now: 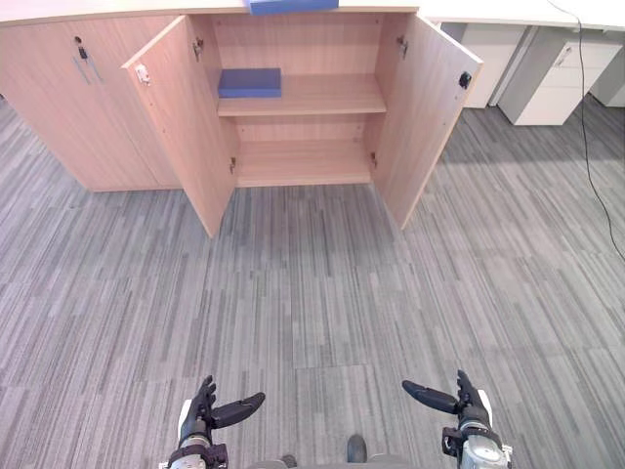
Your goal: Walk over to the cabinet, pick up the folder, carry it to the office cabinet, place the folder inside the office cabinet, then close the office cabinet door
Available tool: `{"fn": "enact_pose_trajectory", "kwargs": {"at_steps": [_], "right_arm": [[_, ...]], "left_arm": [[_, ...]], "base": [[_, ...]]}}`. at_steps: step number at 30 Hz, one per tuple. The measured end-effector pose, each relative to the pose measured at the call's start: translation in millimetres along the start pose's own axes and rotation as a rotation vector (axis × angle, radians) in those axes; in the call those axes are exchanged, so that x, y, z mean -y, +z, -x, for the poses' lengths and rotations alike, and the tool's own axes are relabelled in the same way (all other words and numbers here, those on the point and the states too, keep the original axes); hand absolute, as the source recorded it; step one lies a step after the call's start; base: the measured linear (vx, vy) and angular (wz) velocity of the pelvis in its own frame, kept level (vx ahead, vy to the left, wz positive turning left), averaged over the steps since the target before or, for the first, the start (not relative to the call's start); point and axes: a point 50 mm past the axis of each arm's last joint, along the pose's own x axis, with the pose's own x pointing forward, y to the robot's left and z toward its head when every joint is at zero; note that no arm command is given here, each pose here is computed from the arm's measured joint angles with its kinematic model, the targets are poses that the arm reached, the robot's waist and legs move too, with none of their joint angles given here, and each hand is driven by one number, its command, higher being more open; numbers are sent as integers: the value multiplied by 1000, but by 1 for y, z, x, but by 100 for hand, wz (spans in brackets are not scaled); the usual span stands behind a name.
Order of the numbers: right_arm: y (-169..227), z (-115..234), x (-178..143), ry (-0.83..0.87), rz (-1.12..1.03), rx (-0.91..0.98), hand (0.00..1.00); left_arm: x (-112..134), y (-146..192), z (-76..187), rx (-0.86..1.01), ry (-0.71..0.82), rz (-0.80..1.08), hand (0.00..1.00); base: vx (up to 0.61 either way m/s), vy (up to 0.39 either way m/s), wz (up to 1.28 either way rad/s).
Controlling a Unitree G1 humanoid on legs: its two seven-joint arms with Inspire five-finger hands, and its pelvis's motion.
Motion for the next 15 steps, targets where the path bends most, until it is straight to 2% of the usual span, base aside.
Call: {"fn": "enact_pose_trajectory", "kwargs": {"at_steps": [9, 15], "right_arm": [[12, -6, 4, -18, 9, 21, 100], [9, -6, 5, -15, 34, -3, 100]], "left_arm": [[3, 18, -1, 74, 0, 29, 100], [-4, 30, -9, 99, 52, 25, 100]], "base": [[32, 42, -22], [288, 26, 13]]}}
